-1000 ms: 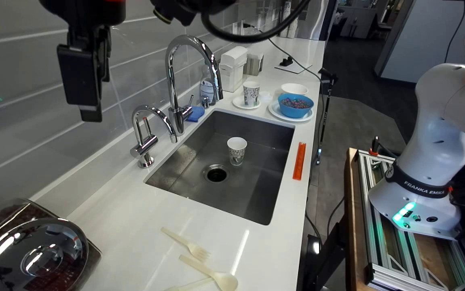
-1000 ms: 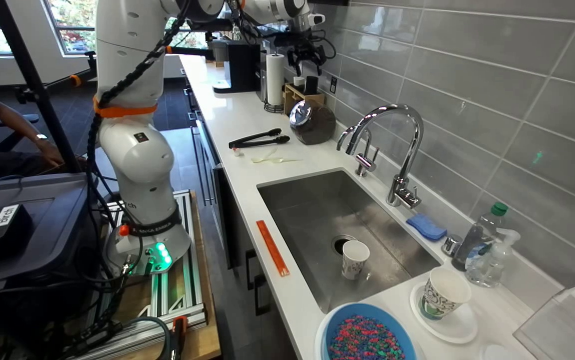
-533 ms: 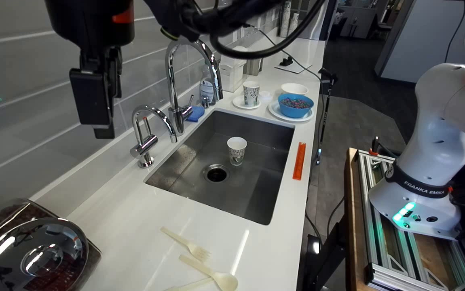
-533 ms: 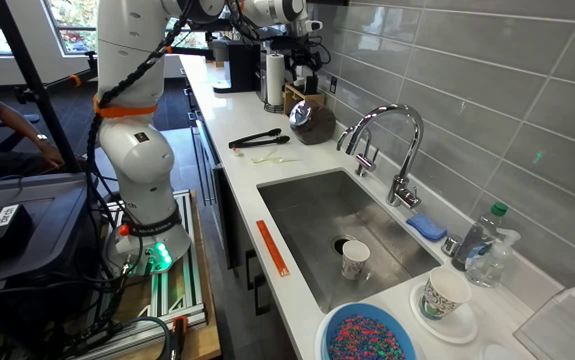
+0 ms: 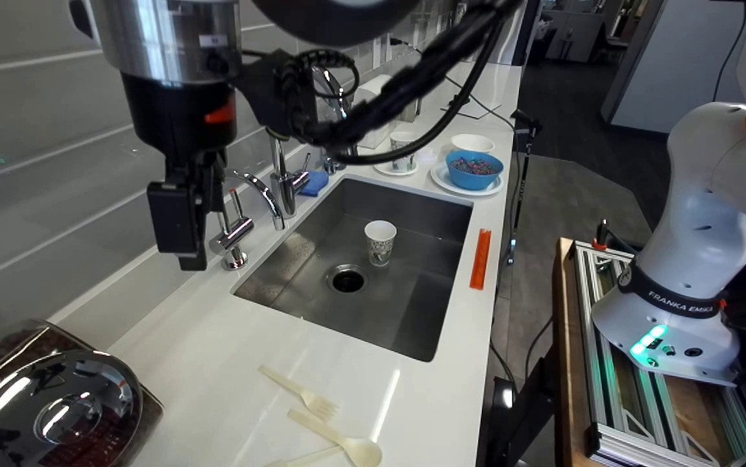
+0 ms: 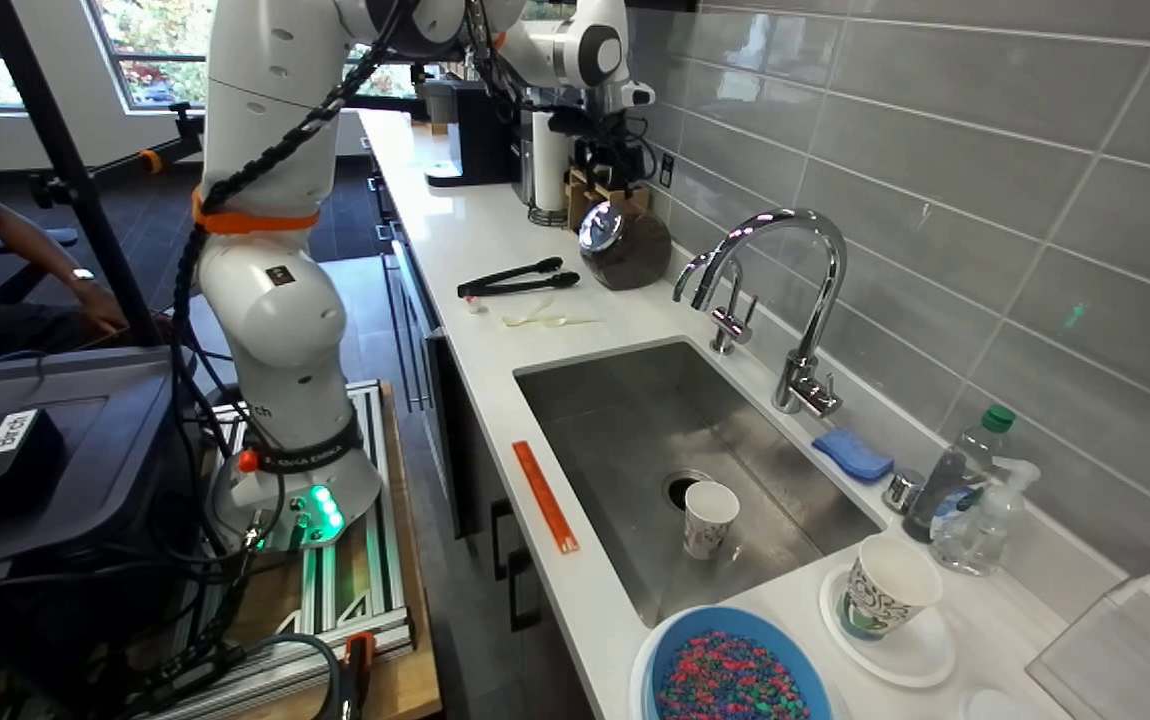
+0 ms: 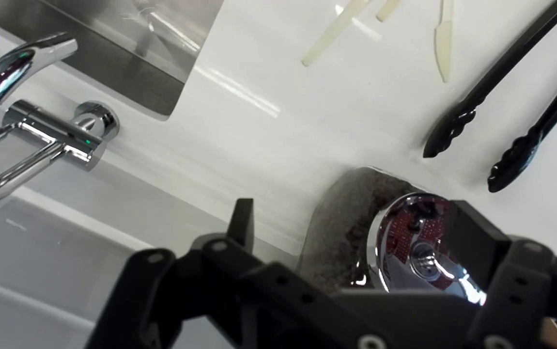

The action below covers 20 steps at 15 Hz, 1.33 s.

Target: Move the fork to the right

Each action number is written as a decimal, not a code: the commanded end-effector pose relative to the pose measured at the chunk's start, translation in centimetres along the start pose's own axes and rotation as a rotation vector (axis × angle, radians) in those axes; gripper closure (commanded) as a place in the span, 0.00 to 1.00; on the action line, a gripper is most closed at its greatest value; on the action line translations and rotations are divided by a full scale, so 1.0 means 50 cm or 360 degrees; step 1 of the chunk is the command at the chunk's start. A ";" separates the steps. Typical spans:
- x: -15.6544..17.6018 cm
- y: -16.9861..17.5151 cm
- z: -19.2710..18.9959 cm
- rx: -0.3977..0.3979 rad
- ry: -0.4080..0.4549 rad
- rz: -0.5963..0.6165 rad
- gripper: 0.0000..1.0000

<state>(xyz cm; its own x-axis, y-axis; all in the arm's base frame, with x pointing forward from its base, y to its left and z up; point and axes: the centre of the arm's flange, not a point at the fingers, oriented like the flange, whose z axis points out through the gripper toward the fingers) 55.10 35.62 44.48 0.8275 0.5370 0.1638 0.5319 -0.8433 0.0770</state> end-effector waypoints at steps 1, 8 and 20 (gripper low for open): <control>-0.045 0.003 0.082 0.0087 0.0012 0.0140 0.00; -0.088 -0.025 0.155 0.0157 0.0029 0.0249 0.00; -0.141 -0.035 0.292 0.0208 0.0188 0.0381 0.00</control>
<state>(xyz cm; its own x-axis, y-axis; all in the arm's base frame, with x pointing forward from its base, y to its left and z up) 51.75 34.20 30.98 0.8976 0.3537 0.2629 0.3862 -0.9187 -0.0824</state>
